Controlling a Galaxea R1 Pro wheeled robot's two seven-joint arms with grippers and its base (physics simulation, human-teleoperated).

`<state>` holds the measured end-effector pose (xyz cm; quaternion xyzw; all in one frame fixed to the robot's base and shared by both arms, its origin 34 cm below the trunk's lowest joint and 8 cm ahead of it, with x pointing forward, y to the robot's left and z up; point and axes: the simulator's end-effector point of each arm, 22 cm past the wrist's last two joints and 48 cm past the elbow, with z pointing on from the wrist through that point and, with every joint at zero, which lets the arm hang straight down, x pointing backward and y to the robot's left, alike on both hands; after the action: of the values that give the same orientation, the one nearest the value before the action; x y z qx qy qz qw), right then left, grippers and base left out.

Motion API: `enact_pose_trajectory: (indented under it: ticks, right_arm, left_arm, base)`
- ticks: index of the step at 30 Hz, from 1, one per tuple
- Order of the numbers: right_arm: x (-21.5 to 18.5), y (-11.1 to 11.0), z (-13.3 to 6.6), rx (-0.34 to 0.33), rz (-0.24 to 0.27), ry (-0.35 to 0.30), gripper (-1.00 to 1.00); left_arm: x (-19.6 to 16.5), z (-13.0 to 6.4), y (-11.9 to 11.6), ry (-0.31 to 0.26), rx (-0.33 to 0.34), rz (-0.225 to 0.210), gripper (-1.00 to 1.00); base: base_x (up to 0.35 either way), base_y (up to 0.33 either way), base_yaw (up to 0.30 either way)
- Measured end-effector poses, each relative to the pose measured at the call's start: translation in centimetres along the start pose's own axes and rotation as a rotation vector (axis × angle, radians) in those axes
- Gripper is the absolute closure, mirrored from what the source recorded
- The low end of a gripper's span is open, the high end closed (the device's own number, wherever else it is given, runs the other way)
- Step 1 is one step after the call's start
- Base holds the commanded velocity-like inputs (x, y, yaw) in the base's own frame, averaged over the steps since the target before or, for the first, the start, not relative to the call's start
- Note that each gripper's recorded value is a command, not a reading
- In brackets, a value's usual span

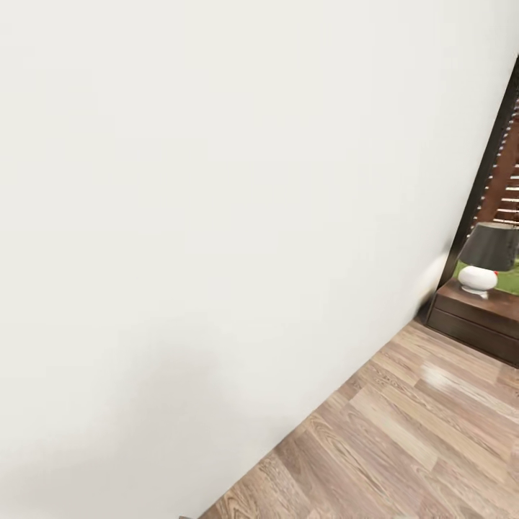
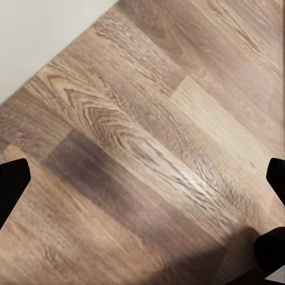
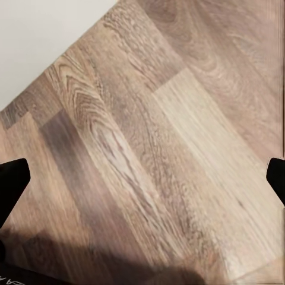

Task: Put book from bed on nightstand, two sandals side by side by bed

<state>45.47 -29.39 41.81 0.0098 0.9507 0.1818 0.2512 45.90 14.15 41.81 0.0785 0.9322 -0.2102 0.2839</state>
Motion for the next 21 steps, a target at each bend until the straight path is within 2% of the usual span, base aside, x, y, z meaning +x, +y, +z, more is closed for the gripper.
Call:
enact_pose_trajectory:
  ticks: [7,15,21]
  right_arm:
    - [0.00,0.00,0.00,0.000,0.000,0.000,-1.00]
    - [-0.01,0.01,-0.03,0.000,0.000,0.000,-1.00]
    - [0.00,0.01,0.00,0.000,0.000,0.000,-1.00]
  left_arm:
    - [0.01,0.00,0.00,0.000,0.000,0.000,-1.00]
    - [0.01,-0.02,-0.02,0.000,0.000,0.000,-1.00]
    - [0.03,0.00,-0.02,0.001,0.000,0.000,-1.00]
  base:
    - [0.018,0.000,-0.182]
    - [0.232,0.000,-0.181]
    - [0.087,0.000,-0.181]
